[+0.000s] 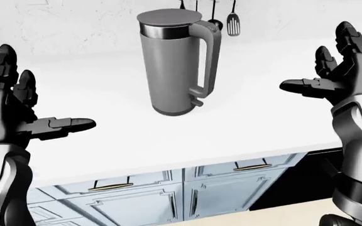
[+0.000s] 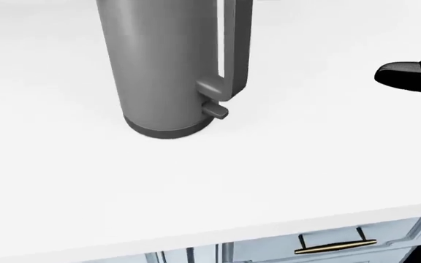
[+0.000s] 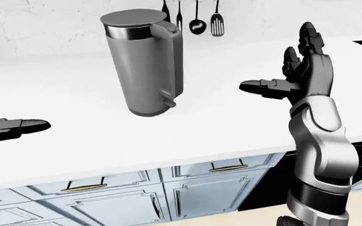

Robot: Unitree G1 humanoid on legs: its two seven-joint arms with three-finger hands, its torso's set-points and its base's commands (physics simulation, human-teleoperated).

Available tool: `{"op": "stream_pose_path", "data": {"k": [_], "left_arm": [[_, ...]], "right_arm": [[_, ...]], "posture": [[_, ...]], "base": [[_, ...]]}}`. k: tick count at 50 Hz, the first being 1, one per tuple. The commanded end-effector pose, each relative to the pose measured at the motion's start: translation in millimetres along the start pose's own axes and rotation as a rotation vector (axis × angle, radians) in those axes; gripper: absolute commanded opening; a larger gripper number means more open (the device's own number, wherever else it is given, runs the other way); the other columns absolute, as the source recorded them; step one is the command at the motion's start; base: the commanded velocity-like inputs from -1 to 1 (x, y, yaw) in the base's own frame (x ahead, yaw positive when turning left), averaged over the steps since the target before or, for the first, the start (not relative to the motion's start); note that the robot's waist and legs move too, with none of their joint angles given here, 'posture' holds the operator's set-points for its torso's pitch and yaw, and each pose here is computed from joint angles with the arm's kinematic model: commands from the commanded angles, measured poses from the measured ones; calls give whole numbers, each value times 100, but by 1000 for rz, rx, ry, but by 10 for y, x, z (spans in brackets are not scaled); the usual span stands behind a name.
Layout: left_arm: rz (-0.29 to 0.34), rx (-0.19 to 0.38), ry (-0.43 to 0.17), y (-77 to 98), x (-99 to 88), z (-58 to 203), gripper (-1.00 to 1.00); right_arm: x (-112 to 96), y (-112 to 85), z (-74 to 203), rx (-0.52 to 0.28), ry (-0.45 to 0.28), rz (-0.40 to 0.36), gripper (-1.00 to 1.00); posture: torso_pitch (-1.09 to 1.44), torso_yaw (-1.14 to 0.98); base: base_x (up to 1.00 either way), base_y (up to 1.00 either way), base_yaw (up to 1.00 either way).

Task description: Press the button to open the lid of the electric kettle.

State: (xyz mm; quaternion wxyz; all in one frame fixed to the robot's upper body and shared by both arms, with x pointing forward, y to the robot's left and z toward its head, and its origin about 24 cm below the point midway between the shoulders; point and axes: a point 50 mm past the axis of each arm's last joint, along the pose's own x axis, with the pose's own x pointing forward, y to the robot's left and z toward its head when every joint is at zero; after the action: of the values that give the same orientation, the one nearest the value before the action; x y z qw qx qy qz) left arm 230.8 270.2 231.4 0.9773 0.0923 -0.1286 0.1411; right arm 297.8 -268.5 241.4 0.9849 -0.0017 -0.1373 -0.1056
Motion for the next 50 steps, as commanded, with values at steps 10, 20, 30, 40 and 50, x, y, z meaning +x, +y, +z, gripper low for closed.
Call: {"op": "stream_pose_path", "data": {"k": [10,20,30,40,50], "left_arm": [[28,-14,-131,40,-10,219,100],[-22,-43,-123,-22,-34,238,100],[-38,-30,-135,-37,-52,252,100],[-28,-42,-117,-17,-43,240,100],[-28,-44,-124,-26,-40,272,100]], "right_arm": [[3,23,188,-1,-91,13,100],[87,-48,170,20,-73,-62,100],[70,-31,150,8,-71,-53,100],[67,-19,154,19,-63,-45,100],[57,-4,169,21,-58,-36,100]], "posture": [[0,0],[0,0],[0,0],[-2,0],[-12,0]], "base": [[20,0,0],[6,0,0],[0,0,0],[0,0,0],[0,0,0]]}}
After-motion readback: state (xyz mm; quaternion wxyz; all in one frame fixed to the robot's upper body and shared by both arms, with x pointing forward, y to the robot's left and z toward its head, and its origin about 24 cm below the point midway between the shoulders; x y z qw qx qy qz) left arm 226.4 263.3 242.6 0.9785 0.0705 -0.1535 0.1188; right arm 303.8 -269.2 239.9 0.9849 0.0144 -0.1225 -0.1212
